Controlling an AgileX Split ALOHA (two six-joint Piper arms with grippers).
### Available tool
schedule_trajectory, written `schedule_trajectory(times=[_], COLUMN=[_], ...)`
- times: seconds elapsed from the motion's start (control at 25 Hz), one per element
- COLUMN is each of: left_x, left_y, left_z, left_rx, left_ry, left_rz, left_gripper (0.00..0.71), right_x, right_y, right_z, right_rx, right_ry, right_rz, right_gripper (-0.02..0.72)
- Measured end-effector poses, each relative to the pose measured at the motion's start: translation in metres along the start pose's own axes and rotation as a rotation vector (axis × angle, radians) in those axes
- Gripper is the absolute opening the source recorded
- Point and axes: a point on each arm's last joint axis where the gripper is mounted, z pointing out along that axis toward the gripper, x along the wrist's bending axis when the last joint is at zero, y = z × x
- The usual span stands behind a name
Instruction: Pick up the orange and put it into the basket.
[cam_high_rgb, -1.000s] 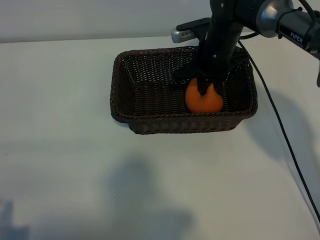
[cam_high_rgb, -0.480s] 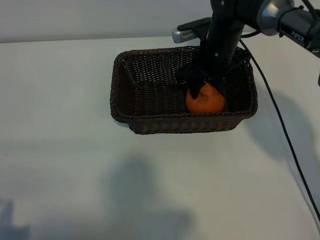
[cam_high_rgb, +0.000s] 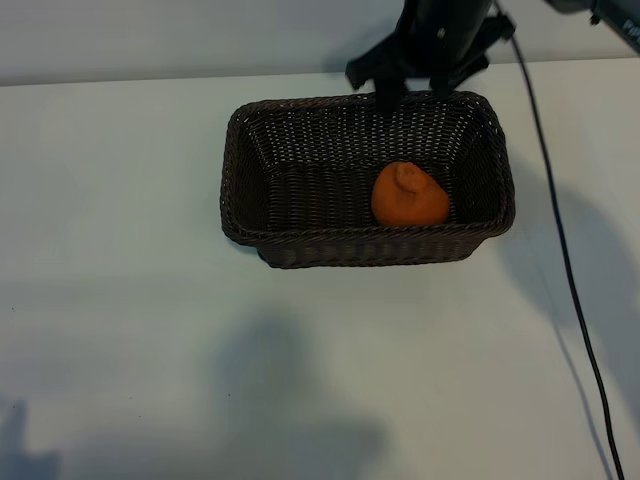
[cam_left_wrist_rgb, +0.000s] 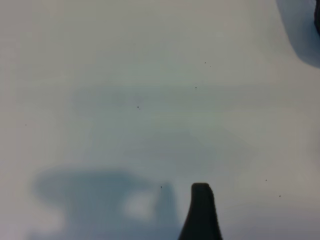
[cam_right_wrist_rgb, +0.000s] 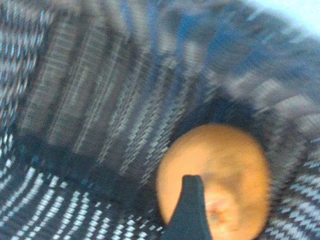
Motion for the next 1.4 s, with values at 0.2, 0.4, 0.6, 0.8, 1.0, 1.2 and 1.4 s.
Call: schedule_trajectory(times=[0.2,0.4,0.6,0.8,1.0,1.2,1.4], left_x=[0.0,0.0,0.0,0.0,0.0,0.0,0.0], left_y=[0.0,0.0,0.0,0.0,0.0,0.0,0.0], left_z=[0.0,0.0,0.0,0.0,0.0,0.0,0.0], left_rx=[0.0,0.0,0.0,0.0,0.0,0.0,0.0], left_ry=[0.0,-0.001,-0.001,-0.001,-0.001,-0.001,-0.001], left_rz=[0.0,0.0,-0.002,-0.002,-0.001,-0.001,-0.001], left_gripper=[0.575,0.575,0.575,0.575,0.575,0.575,0.575], right_x=[-0.019,-0.079,-0.149,-0.213,-0.25,-0.258,-0.249], right_y=[0.003,0.002,-0.01,-0.03,-0.047,-0.054,-0.064], right_z=[-0.012,-0.017,-0.025,-0.036,-0.046,-0.076,-0.138], right_rx=[-0.036,-0.038,-0.037,-0.034,-0.045,-0.103,-0.226], right_ry=[-0.108,-0.162,-0.217,-0.269,-0.263,-0.255,-0.271], right_rz=[0.016,0.136,0.27,0.386,0.475,0.512,0.527], right_gripper=[0.591,0.589,0.585,0.585,0.583,0.583,0.583])
